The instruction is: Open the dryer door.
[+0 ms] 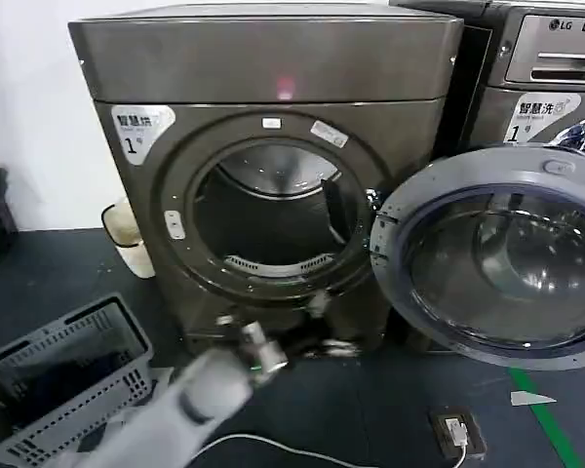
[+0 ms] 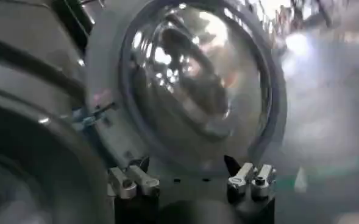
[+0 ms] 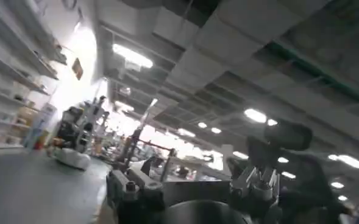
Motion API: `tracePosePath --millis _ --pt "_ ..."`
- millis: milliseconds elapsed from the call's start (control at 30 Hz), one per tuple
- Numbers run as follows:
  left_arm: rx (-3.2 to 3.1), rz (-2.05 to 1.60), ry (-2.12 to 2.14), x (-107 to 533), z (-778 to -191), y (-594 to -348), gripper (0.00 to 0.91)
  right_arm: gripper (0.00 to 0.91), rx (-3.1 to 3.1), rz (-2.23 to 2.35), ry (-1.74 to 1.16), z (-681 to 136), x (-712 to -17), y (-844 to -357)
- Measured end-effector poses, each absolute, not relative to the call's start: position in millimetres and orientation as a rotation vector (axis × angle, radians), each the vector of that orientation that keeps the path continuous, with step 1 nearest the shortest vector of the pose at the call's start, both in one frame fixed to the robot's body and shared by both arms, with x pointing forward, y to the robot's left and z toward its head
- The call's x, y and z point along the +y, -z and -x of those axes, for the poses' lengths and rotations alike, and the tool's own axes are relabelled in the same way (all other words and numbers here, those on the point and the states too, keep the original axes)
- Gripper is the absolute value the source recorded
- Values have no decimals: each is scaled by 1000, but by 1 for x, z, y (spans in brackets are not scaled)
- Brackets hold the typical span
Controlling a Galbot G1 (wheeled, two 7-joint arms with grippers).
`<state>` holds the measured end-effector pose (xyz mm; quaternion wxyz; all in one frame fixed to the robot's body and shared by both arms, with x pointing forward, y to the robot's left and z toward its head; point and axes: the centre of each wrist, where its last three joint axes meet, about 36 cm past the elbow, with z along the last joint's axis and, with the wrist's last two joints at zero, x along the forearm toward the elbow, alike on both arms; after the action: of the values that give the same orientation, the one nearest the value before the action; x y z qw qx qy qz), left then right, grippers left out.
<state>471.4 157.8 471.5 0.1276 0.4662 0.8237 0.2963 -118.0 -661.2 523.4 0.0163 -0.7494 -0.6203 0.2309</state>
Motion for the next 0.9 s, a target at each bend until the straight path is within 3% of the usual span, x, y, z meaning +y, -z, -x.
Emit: tracePosePath --millis 167,467,733,900 --pt "2263 -1297 -1253 244 -447 -473 907 907 -1995 2313 -692 98 -663 -527" --pt "1660 -1318 -1950 375 -432 -503 907 907 -2150 2299 -540 84 -657 -514" --pt "685 -1474 -2475 437 -454 -557 907 907 -2174 2323 -488 94 -657 -507" --pt "338 -1478 -2722 458 -468 -567 907 907 -2185 2316 -495 97 -654 -500"
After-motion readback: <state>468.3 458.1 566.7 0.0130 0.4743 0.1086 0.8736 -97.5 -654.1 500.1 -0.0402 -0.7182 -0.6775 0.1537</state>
